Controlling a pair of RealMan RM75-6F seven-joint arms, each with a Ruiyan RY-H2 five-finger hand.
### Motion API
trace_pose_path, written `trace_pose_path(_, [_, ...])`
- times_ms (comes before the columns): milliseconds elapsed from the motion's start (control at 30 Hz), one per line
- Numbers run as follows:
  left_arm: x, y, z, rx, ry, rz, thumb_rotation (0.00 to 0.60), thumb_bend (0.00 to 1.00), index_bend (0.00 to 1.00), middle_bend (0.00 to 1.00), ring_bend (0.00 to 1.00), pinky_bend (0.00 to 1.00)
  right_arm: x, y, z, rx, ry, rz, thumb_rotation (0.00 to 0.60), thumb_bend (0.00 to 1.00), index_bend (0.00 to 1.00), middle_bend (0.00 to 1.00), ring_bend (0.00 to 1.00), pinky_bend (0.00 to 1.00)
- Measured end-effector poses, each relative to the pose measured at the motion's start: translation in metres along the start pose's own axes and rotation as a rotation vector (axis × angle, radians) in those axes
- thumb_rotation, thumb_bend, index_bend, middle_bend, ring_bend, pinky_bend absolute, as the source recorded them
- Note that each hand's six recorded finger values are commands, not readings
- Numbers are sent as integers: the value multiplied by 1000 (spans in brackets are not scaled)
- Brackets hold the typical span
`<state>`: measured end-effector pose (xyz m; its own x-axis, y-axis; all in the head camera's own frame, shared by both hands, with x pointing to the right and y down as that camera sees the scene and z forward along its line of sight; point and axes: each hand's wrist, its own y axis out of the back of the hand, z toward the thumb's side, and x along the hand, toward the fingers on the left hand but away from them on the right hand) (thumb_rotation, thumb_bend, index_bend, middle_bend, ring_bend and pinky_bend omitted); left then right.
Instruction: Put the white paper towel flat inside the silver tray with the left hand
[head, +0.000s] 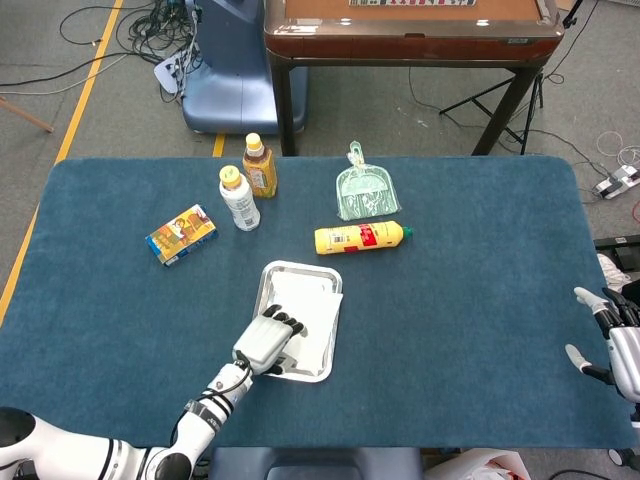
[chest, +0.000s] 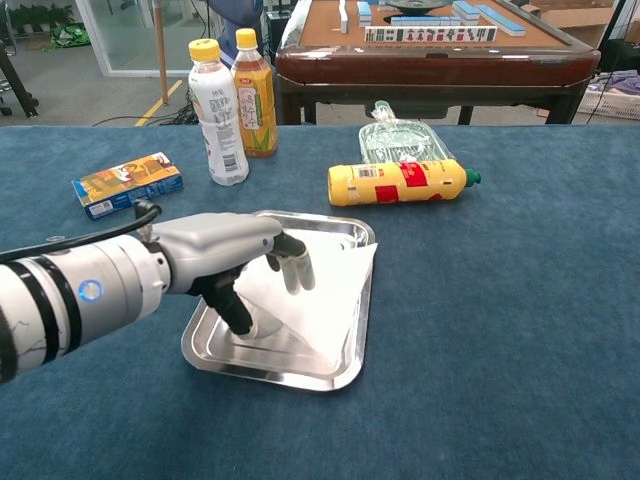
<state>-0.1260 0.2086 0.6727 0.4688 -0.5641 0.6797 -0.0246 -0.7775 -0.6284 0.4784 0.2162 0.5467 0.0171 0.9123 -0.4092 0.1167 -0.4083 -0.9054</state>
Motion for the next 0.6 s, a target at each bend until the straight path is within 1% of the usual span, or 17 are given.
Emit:
trace_pose_path(67, [2,0,1,-1,1,0,600,287,252,272,188,93,1,1,0,1,-1,-1,600,256,166,258,100,178])
trace_pose_path(200, [6,0,2,1,5,-2,600,255,158,214,135,93,1,1,-1,0,-3,-3,600,256,166,258,100,178])
trace_pose_path(400, [11,1,0,12,21,1,600,211,48,135,53,93,0,1,1,-1,3,-3,600,256,166,258,100,178])
trace_pose_path(600, [16,0,3,20,32,-5,600,204,15,110,26,93,0,1,2,-1,6,-3,600,256,166,258,100,178])
